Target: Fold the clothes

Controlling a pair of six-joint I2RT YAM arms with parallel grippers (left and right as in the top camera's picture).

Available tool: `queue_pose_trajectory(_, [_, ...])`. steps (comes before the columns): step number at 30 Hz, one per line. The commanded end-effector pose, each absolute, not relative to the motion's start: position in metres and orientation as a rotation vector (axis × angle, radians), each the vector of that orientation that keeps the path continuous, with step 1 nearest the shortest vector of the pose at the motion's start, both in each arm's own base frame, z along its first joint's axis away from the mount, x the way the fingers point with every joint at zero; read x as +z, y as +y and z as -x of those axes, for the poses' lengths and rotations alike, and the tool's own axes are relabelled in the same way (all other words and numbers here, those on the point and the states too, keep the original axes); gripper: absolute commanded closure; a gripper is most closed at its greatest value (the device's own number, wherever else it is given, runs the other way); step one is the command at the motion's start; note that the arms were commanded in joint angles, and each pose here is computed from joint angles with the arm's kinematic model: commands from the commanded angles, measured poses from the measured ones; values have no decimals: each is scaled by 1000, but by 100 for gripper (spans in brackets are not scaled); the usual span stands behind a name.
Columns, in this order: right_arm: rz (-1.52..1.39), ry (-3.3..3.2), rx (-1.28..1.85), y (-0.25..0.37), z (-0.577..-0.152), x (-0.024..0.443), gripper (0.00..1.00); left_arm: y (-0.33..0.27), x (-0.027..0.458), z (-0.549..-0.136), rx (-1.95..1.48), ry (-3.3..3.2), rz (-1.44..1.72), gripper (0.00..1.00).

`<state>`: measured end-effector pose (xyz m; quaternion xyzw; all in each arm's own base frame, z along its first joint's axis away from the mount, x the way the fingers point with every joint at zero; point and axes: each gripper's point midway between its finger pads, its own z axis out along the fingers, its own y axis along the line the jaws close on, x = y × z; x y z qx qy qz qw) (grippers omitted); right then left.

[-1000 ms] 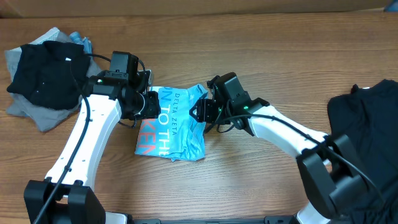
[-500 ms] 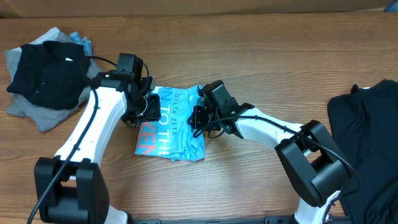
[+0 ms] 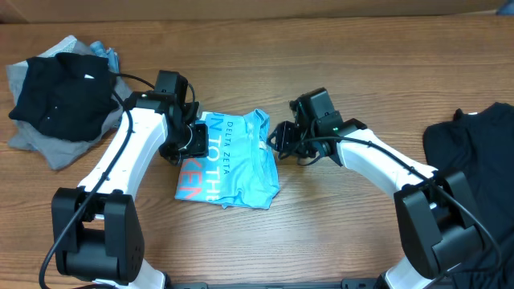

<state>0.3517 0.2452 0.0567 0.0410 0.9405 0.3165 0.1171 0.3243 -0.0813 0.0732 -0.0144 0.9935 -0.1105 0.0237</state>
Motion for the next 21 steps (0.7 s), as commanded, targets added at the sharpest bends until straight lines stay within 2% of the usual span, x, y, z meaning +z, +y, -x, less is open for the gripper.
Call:
queue_pose_trajectory(1, [-35,2626,988,254,-368,85,55,-80,71,-325,-321,3076,-1,60])
queue_pose_trajectory(6, [-13,2519,1000,260,-388,96,55,-80,71,-326,-322,3076,0,60])
queue_pose_trajectory(11, [-161,2521,830,241,-407,71,53,-81,71,-325,-323,3077,1,61])
queue_pose_trajectory(17, [-77,2479,980,267,-411,67,38,-81,71,-325,-328,3077,1,61])
queue_pose_trajectory(21, [-70,2502,948,274,-408,51,37,-81,71,-324,-328,3082,2,62])
